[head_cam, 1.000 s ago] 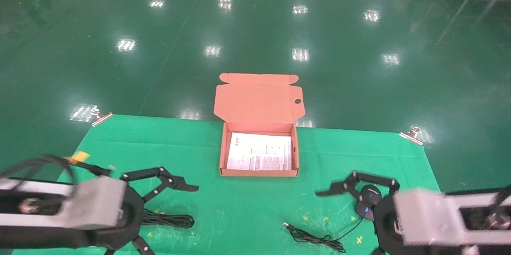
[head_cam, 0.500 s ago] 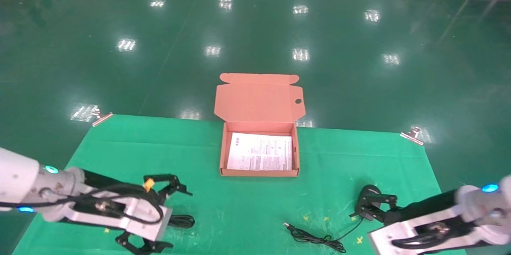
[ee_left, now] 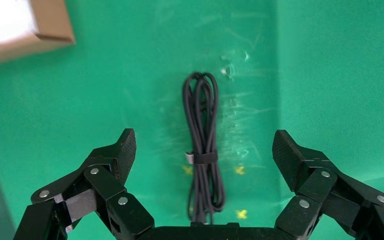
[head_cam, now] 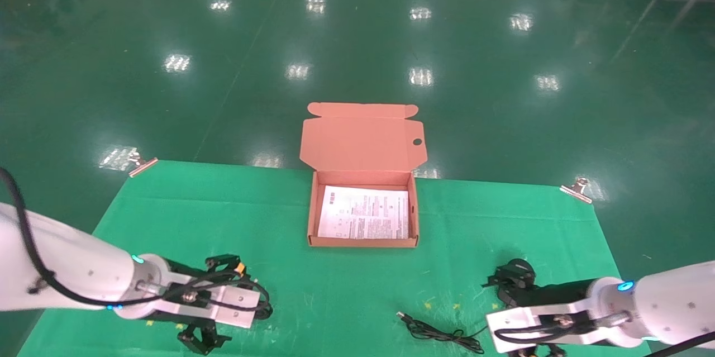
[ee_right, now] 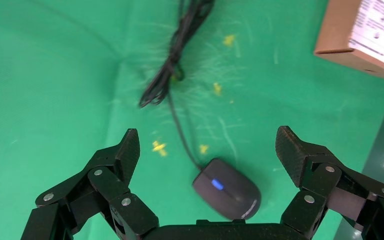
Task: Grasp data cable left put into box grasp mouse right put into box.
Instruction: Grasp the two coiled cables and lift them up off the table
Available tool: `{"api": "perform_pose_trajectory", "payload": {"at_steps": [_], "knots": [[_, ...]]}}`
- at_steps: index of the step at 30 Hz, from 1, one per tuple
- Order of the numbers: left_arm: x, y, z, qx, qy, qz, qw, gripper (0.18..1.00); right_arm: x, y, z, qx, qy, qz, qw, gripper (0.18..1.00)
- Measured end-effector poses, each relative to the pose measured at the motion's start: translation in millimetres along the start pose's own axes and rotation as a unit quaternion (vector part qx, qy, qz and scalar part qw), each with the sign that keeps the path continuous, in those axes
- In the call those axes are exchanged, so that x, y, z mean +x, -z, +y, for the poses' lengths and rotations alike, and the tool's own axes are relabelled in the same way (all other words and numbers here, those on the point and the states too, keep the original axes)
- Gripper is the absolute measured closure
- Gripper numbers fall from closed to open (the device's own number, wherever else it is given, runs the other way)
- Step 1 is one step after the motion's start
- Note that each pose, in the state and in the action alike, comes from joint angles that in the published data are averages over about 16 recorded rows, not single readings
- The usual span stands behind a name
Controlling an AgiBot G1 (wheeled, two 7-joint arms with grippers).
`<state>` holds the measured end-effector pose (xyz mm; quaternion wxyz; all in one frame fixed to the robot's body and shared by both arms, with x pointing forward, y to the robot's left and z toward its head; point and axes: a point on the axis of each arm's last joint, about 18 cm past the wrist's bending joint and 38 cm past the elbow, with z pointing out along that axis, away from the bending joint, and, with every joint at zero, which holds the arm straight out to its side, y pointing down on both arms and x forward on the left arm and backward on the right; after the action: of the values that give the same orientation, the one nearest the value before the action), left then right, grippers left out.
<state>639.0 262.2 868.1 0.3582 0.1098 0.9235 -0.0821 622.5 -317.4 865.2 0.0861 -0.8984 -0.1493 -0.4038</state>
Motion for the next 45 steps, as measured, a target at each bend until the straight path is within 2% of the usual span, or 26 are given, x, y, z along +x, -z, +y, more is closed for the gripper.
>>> {"api": "perform_pose_trajectory", "payload": {"at_steps": [12, 18, 30, 45], "knots": [[-9, -38, 19, -0.018, 0.118, 0.02, 0.9927, 0.184, -9, -47, -15, 0.001, -0.051, 0.03, 0.998, 0.178], [-16, -52, 31, -0.017, 0.157, 0.023, 0.9872, 0.184, -11, -68, -24, 0.002, -0.069, 0.028, 0.997, 0.178], [-25, -67, 49, -0.019, 0.182, 0.018, 0.983, 0.184, -12, -96, -24, -0.008, -0.083, 0.015, 0.996, 0.178], [-24, -71, 59, -0.019, 0.19, 0.013, 0.9815, 0.217, -12, -103, -18, -0.012, -0.093, 0.014, 0.995, 0.211]]}}
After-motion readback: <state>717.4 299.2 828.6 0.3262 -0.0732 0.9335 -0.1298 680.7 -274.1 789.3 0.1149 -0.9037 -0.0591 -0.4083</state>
